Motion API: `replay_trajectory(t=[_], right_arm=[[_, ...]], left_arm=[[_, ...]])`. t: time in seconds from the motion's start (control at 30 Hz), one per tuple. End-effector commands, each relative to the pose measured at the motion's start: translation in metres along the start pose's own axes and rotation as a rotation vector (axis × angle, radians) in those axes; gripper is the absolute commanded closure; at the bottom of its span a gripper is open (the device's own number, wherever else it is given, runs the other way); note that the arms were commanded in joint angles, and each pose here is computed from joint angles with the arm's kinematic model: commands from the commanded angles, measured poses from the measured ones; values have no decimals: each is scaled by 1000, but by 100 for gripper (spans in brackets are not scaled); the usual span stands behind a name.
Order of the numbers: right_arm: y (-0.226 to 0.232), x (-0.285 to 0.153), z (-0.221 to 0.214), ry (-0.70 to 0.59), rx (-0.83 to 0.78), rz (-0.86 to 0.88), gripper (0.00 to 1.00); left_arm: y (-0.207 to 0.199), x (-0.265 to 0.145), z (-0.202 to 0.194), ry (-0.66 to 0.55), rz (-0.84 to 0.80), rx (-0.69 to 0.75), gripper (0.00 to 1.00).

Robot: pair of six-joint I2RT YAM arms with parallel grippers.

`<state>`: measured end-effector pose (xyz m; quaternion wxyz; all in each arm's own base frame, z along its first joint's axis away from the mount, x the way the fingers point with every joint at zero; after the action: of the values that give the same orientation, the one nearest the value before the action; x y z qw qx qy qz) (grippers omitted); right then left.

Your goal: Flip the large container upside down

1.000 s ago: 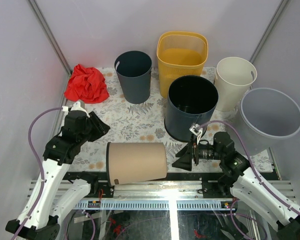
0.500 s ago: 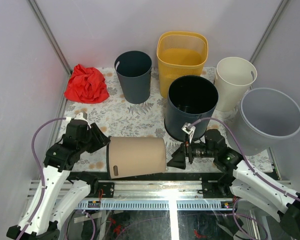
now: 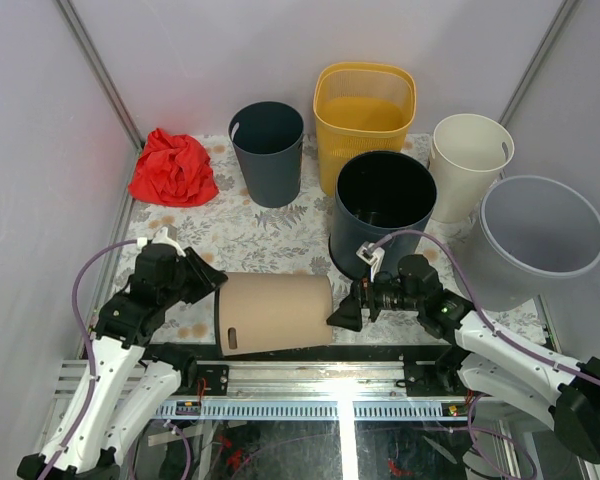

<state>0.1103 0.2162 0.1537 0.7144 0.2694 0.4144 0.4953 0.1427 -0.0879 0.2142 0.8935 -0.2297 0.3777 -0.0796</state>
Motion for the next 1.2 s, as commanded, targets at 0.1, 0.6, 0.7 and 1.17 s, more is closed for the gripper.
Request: replay_trajectory(t=[0.1, 0.6, 0.7, 1.17], right_arm=[[8, 6, 28, -117, -91, -5, 3], [-1, 12, 22, -52, -112, -60, 5], [3, 10, 16, -35, -124, -53, 5], [12, 18, -14, 95, -133, -61, 8]], left_arm=[[-18, 19, 34, -142, -67, -34, 73], [-48, 76, 106, -228, -35, -46, 73], [-47, 85, 107, -217, -23, -49, 73], [-42, 93, 98, -203, -22, -58, 73]])
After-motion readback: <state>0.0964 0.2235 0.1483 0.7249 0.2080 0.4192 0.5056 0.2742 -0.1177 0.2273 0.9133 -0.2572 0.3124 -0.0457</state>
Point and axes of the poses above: each gripper's point midway between its finger pads, its own x axis out along the fingers, its own y axis along the line the jaws close on, z = x × y, the point moved 5 cm from there along -x, back along the fingers, and after that the axes turned 13 degrees about x, right-handed, at the moved point
